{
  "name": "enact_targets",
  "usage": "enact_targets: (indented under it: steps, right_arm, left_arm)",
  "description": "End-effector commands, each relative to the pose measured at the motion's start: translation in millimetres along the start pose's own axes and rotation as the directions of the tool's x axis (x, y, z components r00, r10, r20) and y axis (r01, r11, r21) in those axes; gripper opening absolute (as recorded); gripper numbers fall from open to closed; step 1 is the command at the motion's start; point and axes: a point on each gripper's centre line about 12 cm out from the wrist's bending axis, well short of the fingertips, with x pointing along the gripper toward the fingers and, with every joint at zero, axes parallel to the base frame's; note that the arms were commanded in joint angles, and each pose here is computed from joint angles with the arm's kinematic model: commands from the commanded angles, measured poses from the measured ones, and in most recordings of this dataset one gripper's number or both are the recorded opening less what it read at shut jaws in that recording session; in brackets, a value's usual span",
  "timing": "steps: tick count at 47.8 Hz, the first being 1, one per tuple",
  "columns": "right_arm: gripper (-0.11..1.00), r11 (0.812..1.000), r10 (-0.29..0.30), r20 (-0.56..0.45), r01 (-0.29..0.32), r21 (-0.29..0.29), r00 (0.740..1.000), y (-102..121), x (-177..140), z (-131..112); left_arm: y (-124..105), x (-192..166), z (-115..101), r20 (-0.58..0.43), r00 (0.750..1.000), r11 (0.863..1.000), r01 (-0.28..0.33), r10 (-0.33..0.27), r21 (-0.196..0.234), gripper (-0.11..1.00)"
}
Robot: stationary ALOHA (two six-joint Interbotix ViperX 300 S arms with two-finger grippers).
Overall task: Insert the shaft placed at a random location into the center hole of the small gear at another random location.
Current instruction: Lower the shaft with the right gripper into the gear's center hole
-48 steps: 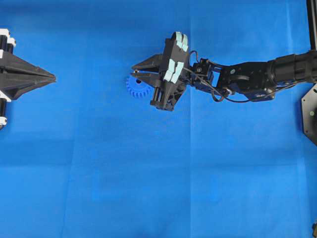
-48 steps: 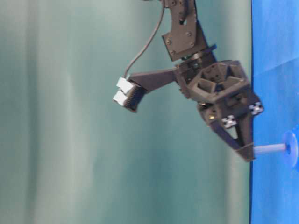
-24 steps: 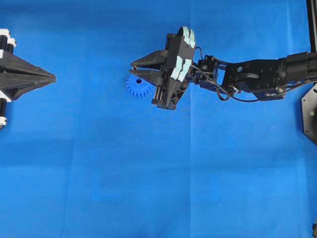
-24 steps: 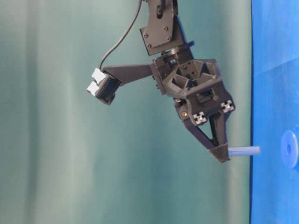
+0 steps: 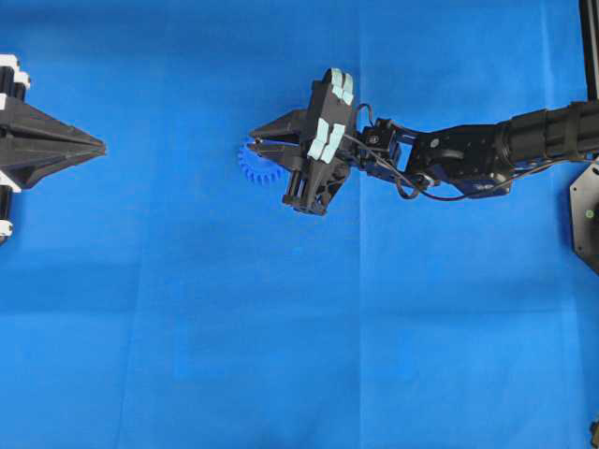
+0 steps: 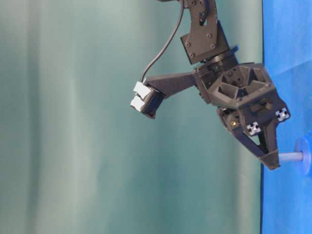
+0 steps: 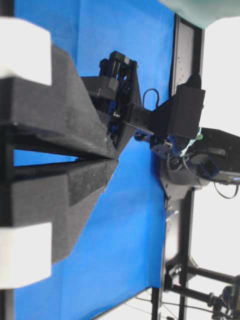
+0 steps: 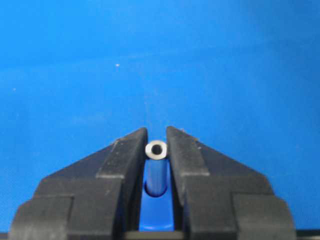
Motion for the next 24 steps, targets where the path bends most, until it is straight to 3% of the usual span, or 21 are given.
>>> enact_targets:
  steps: [1,24]
  right_arm:
    - [0.02,1.000,-0.001,0.039,0.001,0.006,0.999,0.6,-0.8,11.1]
    - [0.02,1.000,-0.006,0.005,0.006,0.000,1.000,-0.3,8.5,-3.9]
  left_arm:
    - [-0.2,1.4,3.5,0.011,1.000,1.000,0.001,-0.001,0.000,0.00]
    - [-0.2,1.4,3.7,0.012,1.000,1.000,0.001,-0.001,0.000,0.00]
